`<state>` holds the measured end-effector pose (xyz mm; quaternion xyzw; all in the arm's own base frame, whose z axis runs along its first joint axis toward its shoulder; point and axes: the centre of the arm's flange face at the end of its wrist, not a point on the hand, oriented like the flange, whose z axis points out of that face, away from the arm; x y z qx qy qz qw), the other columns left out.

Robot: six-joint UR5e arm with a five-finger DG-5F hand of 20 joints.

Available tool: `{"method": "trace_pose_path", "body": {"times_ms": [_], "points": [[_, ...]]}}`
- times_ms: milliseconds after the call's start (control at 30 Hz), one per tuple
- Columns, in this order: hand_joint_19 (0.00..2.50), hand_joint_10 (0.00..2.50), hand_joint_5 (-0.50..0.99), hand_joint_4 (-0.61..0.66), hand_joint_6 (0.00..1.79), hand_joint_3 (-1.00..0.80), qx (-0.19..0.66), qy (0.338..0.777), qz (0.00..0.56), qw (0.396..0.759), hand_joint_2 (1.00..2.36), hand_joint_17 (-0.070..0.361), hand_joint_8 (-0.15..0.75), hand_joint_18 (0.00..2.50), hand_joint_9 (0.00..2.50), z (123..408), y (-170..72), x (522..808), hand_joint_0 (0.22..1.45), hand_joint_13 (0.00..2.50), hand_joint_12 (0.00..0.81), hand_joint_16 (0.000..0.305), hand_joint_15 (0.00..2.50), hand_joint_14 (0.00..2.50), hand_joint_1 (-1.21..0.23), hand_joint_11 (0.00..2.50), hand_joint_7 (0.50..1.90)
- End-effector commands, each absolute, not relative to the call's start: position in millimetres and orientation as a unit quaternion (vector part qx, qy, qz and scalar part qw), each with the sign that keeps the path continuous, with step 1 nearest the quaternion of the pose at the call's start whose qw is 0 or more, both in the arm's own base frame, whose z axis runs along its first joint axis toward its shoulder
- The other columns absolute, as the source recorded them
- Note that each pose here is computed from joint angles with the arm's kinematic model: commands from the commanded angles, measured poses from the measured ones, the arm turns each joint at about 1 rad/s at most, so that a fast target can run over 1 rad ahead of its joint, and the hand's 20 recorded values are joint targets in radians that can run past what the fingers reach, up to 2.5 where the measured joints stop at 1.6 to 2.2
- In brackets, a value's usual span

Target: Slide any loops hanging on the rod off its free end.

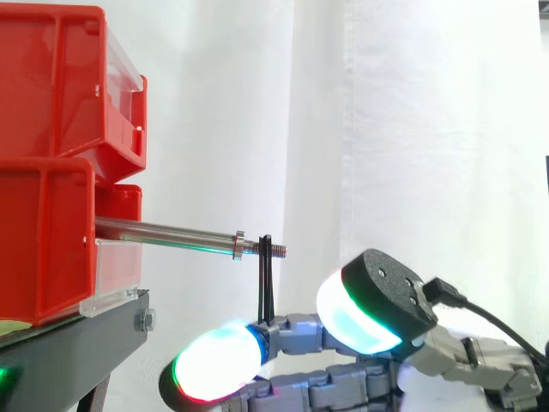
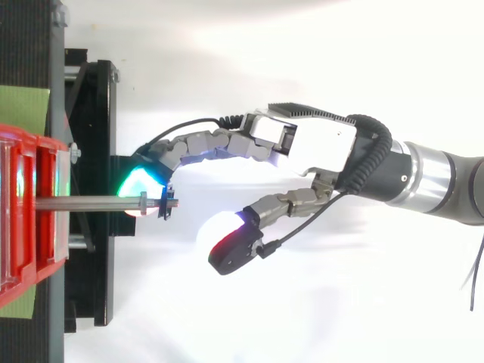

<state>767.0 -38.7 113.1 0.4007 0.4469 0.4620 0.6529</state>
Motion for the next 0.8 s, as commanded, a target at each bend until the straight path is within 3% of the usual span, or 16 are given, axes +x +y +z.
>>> {"method": "trace_pose_path", "body": {"times_ms": [0,767], "points": [[0.34,0.00,-0.22,0.19,0.50,-0.50,0.399,0.447,0.461,0.654,1.00,0.107,0.269,0.47,0.52,122.5,-36.6,774.5,0.55,0.40,0.325,0.048,0.00,0.00,-0.52,0.07,0.72],[0.35,0.00,-0.18,0.28,0.50,-0.50,0.408,0.450,0.459,0.648,1.00,0.105,0.280,0.51,0.59,125.7,-41.1,776.4,0.56,0.47,0.317,0.047,0.03,0.00,-0.51,0.12,0.87]]}}
